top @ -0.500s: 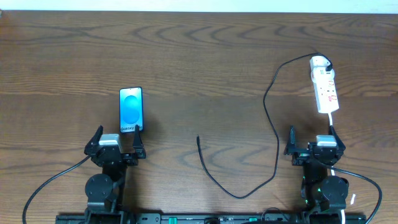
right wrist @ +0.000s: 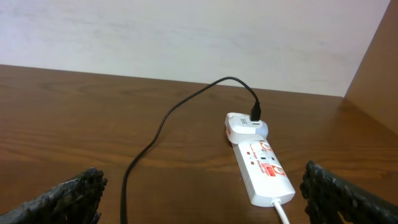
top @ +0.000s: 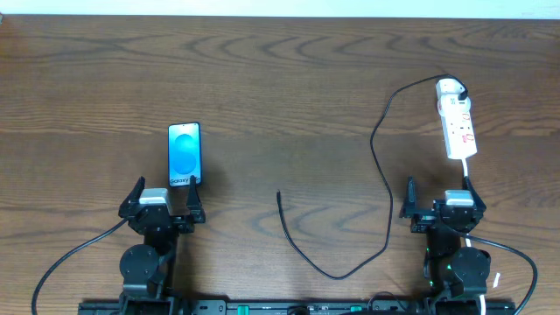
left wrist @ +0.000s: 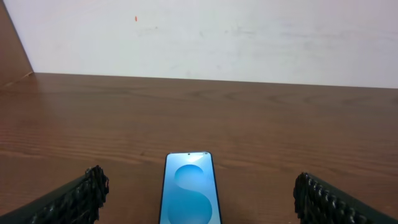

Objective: Plug charger to phone and switch on socket

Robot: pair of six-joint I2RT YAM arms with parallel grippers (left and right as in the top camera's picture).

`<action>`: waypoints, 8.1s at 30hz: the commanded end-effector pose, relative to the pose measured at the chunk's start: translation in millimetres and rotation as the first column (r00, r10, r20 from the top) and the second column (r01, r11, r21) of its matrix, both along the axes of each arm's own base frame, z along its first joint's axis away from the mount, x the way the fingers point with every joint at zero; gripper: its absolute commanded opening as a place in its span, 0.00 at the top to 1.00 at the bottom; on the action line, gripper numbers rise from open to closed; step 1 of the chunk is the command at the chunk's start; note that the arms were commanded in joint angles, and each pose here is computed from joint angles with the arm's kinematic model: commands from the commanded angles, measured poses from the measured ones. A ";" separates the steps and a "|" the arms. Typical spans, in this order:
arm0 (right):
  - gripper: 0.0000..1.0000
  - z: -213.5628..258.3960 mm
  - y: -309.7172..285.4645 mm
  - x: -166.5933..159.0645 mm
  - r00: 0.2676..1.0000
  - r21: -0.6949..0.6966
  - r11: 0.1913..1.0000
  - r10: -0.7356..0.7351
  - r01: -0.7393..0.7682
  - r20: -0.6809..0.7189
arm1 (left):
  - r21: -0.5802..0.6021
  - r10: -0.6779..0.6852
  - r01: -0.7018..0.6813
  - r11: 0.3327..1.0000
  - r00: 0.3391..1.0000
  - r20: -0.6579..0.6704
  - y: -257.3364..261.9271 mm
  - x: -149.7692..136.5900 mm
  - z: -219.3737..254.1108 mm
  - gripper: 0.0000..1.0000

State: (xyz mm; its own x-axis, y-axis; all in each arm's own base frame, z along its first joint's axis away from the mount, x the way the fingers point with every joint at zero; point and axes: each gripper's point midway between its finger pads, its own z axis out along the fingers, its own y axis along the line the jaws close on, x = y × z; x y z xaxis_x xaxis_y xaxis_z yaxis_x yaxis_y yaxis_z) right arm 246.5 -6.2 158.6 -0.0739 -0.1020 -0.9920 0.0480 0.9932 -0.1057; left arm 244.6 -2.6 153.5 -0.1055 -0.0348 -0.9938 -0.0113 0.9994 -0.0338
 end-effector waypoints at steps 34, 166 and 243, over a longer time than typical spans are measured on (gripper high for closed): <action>0.01 -0.3 3.2 -0.2 1.000 -0.013 1.000 0.015 -0.015 0.000 | 0.003 0.014 -0.014 1.000 0.999 -0.050 2.9 -0.8 -17.2 0.03; 0.01 -0.3 3.2 -0.2 1.000 -0.013 1.000 0.015 -0.015 0.000 | -0.138 -0.078 -0.086 0.987 0.494 -0.866 21.1 127.2 14.8 0.03; 0.01 -0.3 3.2 -0.2 1.000 -0.013 1.000 0.015 -0.015 0.000 | -0.028 -0.014 -0.069 0.997 0.191 -0.981 5.4 118.3 -84.8 0.02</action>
